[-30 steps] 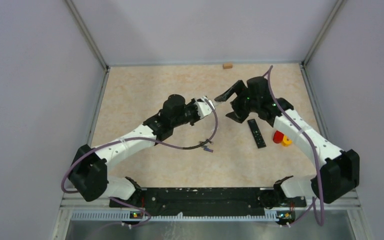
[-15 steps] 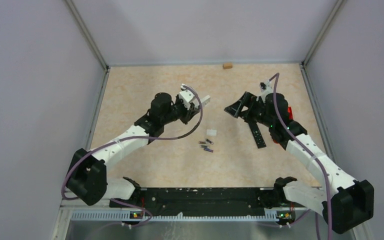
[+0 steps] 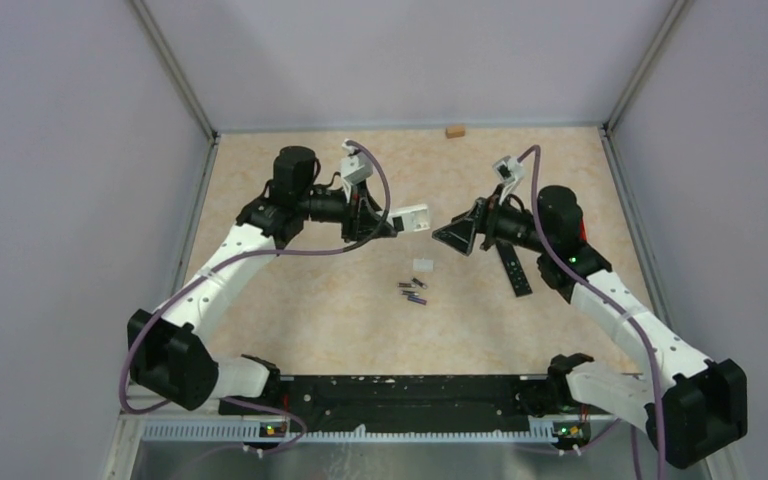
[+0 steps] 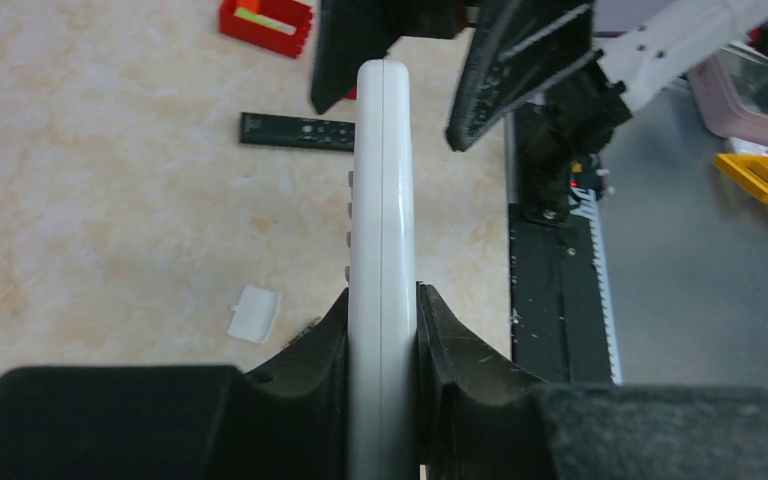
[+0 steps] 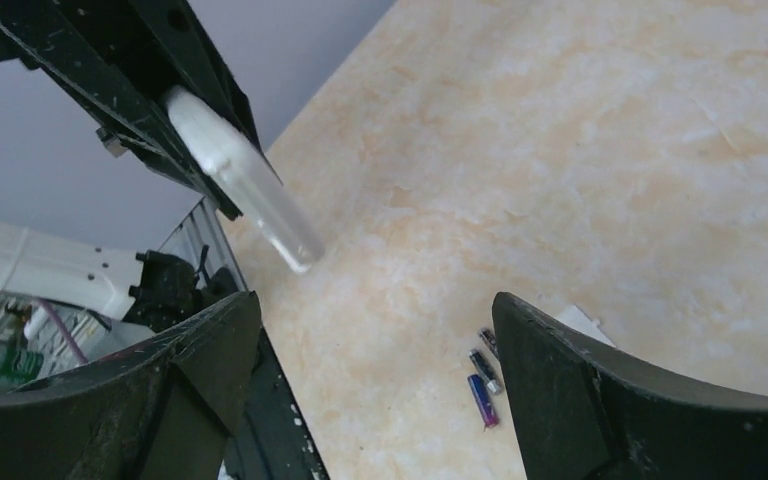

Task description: Load the batteries into the remote control

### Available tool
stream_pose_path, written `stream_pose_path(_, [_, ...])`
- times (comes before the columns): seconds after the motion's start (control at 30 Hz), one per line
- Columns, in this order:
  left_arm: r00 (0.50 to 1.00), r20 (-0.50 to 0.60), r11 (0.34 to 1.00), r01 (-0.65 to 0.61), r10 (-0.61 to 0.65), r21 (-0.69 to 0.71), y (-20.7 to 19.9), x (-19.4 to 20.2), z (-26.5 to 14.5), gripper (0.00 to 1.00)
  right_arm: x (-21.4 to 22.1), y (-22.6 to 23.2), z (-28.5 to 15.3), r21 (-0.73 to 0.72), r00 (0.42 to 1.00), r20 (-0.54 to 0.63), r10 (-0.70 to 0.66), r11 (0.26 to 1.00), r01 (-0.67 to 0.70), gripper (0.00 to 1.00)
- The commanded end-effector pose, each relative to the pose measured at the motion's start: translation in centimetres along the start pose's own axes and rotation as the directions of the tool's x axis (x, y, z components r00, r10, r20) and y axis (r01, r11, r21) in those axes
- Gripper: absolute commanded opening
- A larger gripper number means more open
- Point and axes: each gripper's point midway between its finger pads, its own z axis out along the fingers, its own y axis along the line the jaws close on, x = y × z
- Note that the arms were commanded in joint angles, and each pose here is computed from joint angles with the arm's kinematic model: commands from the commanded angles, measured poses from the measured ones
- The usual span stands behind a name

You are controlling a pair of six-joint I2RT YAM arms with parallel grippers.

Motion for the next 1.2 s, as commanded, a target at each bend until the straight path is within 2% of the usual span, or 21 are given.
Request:
stream_pose_path(0.0, [0.999, -0.019, 0.968, -0.031, 0.036, 0.247, -5.0, -0.3, -1.2, 0.14, -4.4, 5.7, 0.7, -0.218, 0.976, 0.088, -0.201, 0.952, 0.216, 0.88])
stream_pose_path(0.13, [0.998, -0.022, 0.957, -0.046, 0.055, 0.287, -5.7, -0.4, -1.5, 0.15, -4.1, 9.3, 1.6, -0.369, 0.956, 0.074, -0.283, 0.883, 0.290, 0.86])
stream_pose_path(0.2, [0.998, -0.020, 0.957, -0.056, 0.064, 0.286, -5.9, -0.5, -1.6, 0.16, -3.7, 10.8, 1.9, -0.434, 0.950, 0.062, -0.307, 0.849, 0.303, 0.82])
stream_pose_path(0.23, [0.997, -0.020, 0.957, -0.061, 0.069, 0.282, -5.9, -0.5, -1.6, 0.16, -3.5, 11.2, 2.2, -0.451, 0.950, 0.052, -0.309, 0.841, 0.299, 0.79])
stream_pose_path(0.33, [0.996, -0.014, 0.959, -0.081, 0.089, 0.271, -6.1, -0.7, -1.9, 0.18, -3.0, 11.7, 2.5, -0.488, 0.952, 0.022, -0.305, 0.828, 0.276, 0.59])
stream_pose_path(0.43, [0.994, 0.003, 0.959, -0.106, 0.109, 0.261, -6.4, -1.1, -2.1, 0.22, -2.6, 12.3, 2.1, -0.524, 0.954, 0.012, -0.298, 0.811, 0.260, 0.46])
stream_pose_path(0.5, [0.993, 0.018, 0.962, -0.122, 0.121, 0.246, -6.5, -1.5, -2.2, 0.24, -2.5, 12.7, 1.8, -0.539, 0.954, 0.016, -0.300, 0.801, 0.261, 0.42])
stream_pose_path(0.67, [0.987, 0.064, 0.959, -0.158, 0.146, 0.236, -7.1, -2.2, -2.4, 0.27, -2.4, 12.9, 1.4, -0.538, 0.952, 0.020, -0.305, 0.800, 0.267, 0.39])
stream_pose_path(0.7, [0.986, 0.072, 0.958, -0.164, 0.150, 0.237, -7.2, -2.4, -2.5, 0.28, -2.5, 13.0, 1.3, -0.540, 0.952, 0.021, -0.305, 0.798, 0.268, 0.31])
stream_pose_path(0.73, [0.986, 0.076, 0.958, -0.164, 0.150, 0.237, -7.3, -2.5, -2.5, 0.29, -2.6, 13.1, 1.3, -0.540, 0.953, 0.025, -0.302, 0.798, 0.268, 0.18])
stream_pose_path(0.77, [0.985, 0.080, 0.957, -0.167, 0.152, 0.236, -7.4, -2.5, -2.5, 0.33, -2.8, 13.2, 1.3, -0.538, 0.955, 0.030, -0.294, 0.801, 0.263, 0.07])
stream_pose_path(0.8, [0.984, 0.083, 0.957, -0.171, 0.155, 0.235, -7.5, -2.6, -2.6, 0.43, -3.1, 13.4, 1.3, -0.538, 0.958, 0.037, -0.285, 0.802, 0.260, 0.00])
stream_pose_path(0.87, [0.980, 0.095, 0.955, -0.191, 0.173, 0.225, -7.7, -2.8, -2.8, 0.66, -4.1, 13.7, 1.2, -0.523, 0.965, 0.063, -0.255, 0.815, 0.249, 0.00])
stream_pose_path(0.9, [0.976, 0.110, 0.955, -0.210, 0.190, 0.212, -7.7, -2.9, -2.8, 0.89, -4.7, 13.8, 1.3, -0.509, 0.965, 0.091, -0.246, 0.821, 0.258, 0.00])
stream_pose_path(0.93, [0.970, 0.138, 0.959, -0.223, 0.201, 0.174, -7.4, -3.5, -2.8, 0.98, -5.6, 13.5, 1.5, -0.471, 0.968, 0.119, -0.223, 0.845, 0.253, 0.00])
stream_pose_path(1.0, [0.952, 0.232, 0.977, -0.212, 0.202, 0.018, -5.9, -5.4, -2.9, 0.99, -6.9, 13.2, 1.6, -0.416, 0.970, 0.168, -0.176, 0.879, 0.232, 0.00])
stream_pose_path(1.03, [0.935, 0.317, 0.985, -0.129, 0.158, -0.111, -4.2, -6.7, -3.3, 0.99, -7.6, 12.9, 1.7, -0.385, 0.970, 0.195, -0.147, 0.898, 0.214, 0.00])
stream_pose_path(1.1, [0.873, 0.483, 0.944, 0.100, 0.068, -0.313, -0.7, -8.7, -5.2, 0.99, -8.9, 12.4, 1.7, -0.339, 0.964, 0.251, -0.083, 0.926, 0.168, 0.00])
stream_pose_path(1.17, [0.812, 0.583, 0.882, 0.301, -0.037, -0.362, 1.6, -9.0, -6.6, 0.99, -9.8, 12.0, 1.5, -0.319, 0.954, 0.301, -0.008, 0.941, 0.109, 0.00])
